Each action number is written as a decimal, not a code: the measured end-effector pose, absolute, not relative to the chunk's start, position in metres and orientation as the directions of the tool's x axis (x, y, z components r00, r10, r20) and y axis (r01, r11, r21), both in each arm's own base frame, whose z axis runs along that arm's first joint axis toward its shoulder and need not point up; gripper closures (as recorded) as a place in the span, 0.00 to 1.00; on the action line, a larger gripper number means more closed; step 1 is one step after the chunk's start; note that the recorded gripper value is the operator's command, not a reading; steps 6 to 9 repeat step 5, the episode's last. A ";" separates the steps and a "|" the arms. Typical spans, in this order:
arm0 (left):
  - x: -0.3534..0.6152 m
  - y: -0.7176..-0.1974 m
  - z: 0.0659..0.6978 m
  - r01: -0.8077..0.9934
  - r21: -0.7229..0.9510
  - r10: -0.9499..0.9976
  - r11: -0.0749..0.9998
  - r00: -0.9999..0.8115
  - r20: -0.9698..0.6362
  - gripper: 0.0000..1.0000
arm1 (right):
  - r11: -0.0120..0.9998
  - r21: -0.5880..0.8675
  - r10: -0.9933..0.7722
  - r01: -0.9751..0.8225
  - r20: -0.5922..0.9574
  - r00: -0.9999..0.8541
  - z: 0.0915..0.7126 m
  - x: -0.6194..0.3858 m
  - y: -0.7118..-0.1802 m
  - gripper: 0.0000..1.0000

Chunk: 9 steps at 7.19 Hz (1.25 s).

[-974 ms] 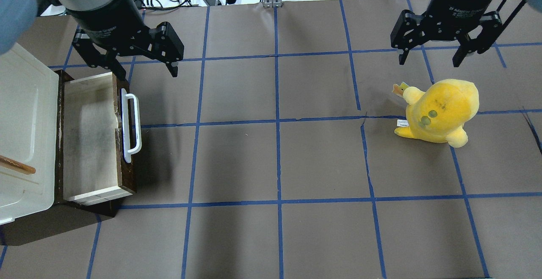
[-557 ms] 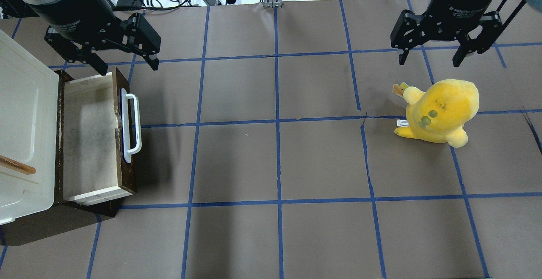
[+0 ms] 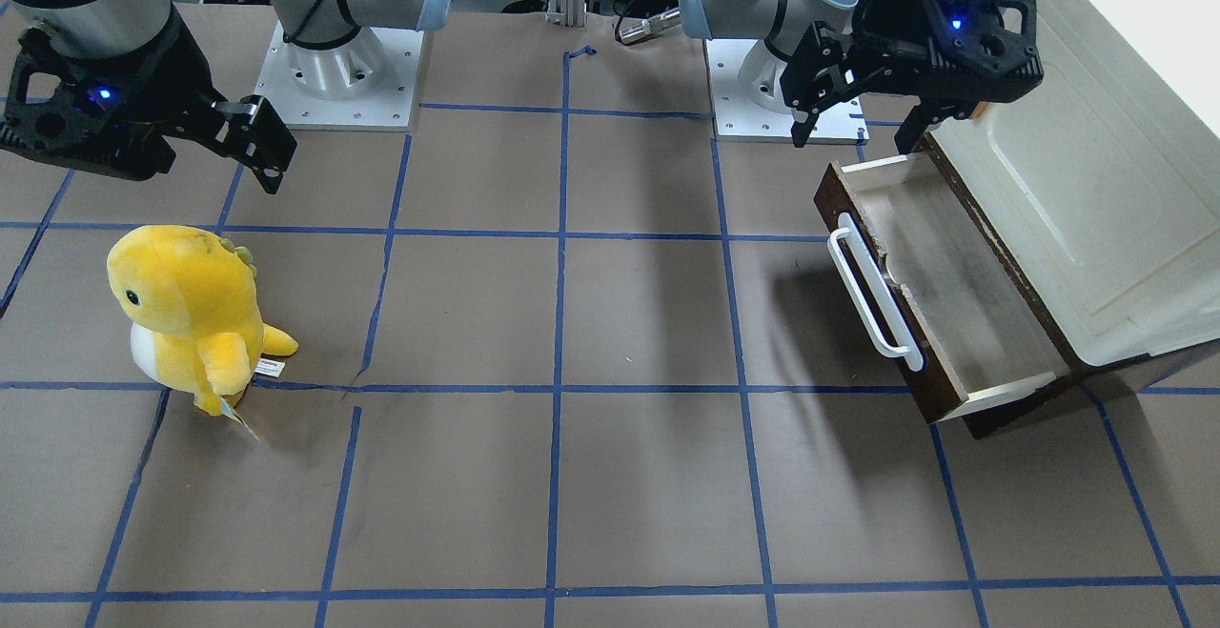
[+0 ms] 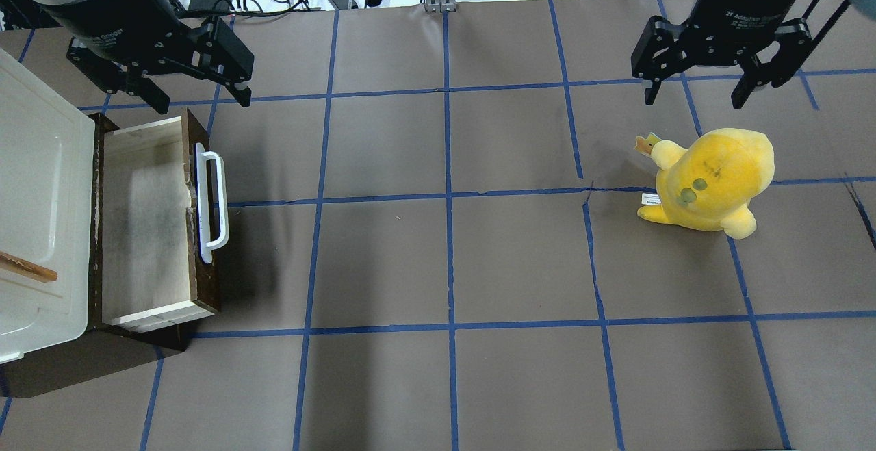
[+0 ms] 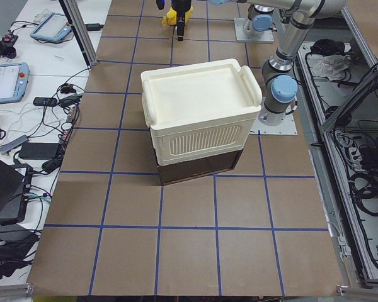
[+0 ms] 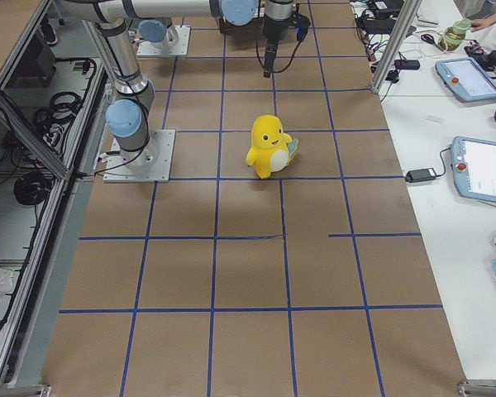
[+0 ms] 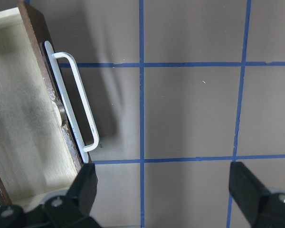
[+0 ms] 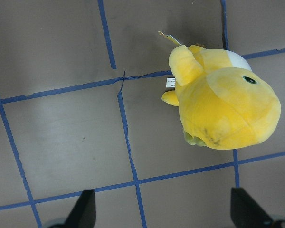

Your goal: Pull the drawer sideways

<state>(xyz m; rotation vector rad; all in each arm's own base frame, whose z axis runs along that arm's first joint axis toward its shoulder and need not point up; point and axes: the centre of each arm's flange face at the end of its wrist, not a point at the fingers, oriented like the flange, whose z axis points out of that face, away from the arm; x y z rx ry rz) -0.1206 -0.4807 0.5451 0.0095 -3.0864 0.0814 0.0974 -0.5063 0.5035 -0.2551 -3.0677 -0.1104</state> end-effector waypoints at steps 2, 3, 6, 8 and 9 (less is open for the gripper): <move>-0.121 -0.483 0.543 -0.005 -0.077 -0.001 0.997 -0.999 0.052 0.00 | 0.984 0.066 0.163 0.167 0.067 -0.984 0.503 0.097 -0.506 0.00; -0.120 -0.484 0.542 -0.006 -0.081 -0.001 0.997 -0.999 0.052 0.00 | 0.984 0.066 0.163 0.167 0.067 -0.984 0.503 0.097 -0.506 0.00; -0.120 -0.484 0.542 -0.006 -0.082 -0.002 0.997 -0.999 0.052 0.00 | 0.984 0.066 0.163 0.167 0.067 -0.984 0.503 0.097 -0.506 0.00; -0.120 -0.484 0.542 -0.006 -0.082 -0.002 0.997 -0.999 0.052 0.00 | 0.984 0.066 0.163 0.167 0.067 -0.984 0.503 0.097 -0.506 0.00; -0.120 -0.484 0.542 -0.006 -0.082 -0.002 0.997 -0.999 0.052 0.00 | 0.984 0.066 0.163 0.167 0.067 -0.984 0.503 0.097 -0.506 0.00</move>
